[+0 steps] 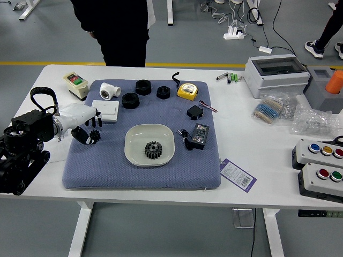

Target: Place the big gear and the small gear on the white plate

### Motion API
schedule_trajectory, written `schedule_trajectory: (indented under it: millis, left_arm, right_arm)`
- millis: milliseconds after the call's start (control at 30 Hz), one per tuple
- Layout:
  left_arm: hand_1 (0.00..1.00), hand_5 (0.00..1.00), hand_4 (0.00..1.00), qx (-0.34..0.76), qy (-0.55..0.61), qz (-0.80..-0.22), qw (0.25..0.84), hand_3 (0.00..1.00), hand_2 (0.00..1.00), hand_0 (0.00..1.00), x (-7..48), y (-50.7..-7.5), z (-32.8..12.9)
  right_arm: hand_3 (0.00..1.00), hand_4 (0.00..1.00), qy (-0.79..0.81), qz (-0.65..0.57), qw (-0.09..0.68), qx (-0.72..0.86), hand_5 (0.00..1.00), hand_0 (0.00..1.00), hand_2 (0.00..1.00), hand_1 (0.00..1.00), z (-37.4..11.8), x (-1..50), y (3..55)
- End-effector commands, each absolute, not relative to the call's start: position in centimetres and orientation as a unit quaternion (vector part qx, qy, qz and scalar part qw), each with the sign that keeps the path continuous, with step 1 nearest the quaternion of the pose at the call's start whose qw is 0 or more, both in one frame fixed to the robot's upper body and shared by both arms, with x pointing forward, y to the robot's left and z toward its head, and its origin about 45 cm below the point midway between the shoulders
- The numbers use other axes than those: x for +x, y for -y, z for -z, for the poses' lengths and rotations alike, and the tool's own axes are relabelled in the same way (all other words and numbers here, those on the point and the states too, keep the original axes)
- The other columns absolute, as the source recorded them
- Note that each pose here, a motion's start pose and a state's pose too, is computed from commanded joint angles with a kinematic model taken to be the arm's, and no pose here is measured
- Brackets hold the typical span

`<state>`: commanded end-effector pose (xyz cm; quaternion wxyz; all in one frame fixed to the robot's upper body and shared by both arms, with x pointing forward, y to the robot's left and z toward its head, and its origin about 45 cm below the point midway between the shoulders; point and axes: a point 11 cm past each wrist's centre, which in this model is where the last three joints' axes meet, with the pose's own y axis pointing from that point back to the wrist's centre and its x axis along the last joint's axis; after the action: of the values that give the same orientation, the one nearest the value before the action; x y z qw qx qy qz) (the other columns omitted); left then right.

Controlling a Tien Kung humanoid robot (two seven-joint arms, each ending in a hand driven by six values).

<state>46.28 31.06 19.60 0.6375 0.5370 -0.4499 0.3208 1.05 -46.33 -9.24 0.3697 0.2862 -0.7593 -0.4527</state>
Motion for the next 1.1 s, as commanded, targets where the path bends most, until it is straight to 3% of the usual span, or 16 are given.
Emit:
schedule_trajectory:
  millis: [733, 767, 933, 967, 1100]
  left_arm:
    - [0.449, 0.180, 0.809, 0.537, 0.453, -0.314, 0.638, 0.578, 0.520, 0.344, 45.7, -31.0, -18.6]
    - [0.445, 0.183, 0.758, 0.537, 0.453, -0.315, 0.638, 0.579, 0.518, 0.332, 45.7, -31.1, -18.5]
    - [0.445, 0.183, 0.758, 0.539, 0.450, -0.319, 0.637, 0.579, 0.518, 0.332, 45.6, -31.4, -18.2]
    - [0.437, 0.209, 0.667, 0.540, 0.450, -0.318, 0.636, 0.575, 0.510, 0.323, 45.6, -31.4, -18.1]
    - [0.437, 0.209, 0.667, 0.539, 0.452, -0.319, 0.635, 0.575, 0.510, 0.323, 45.6, -31.3, -18.3]
  right_arm:
    - [0.603, 0.873, 0.759, 0.452, 0.369, 0.288, 0.727, 0.719, 0.750, 0.723, 9.2, 1.3, 46.3]
    - [0.603, 0.873, 0.759, 0.452, 0.369, 0.288, 0.727, 0.718, 0.750, 0.723, 9.2, 1.3, 46.3]
    - [0.603, 0.873, 0.759, 0.452, 0.369, 0.289, 0.727, 0.718, 0.750, 0.723, 9.2, 1.3, 46.3]
    - [0.602, 0.873, 0.759, 0.452, 0.369, 0.289, 0.728, 0.718, 0.750, 0.724, 9.2, 1.3, 46.3]
    - [0.602, 0.873, 0.759, 0.452, 0.369, 0.289, 0.728, 0.718, 0.750, 0.724, 9.2, 1.3, 46.3]
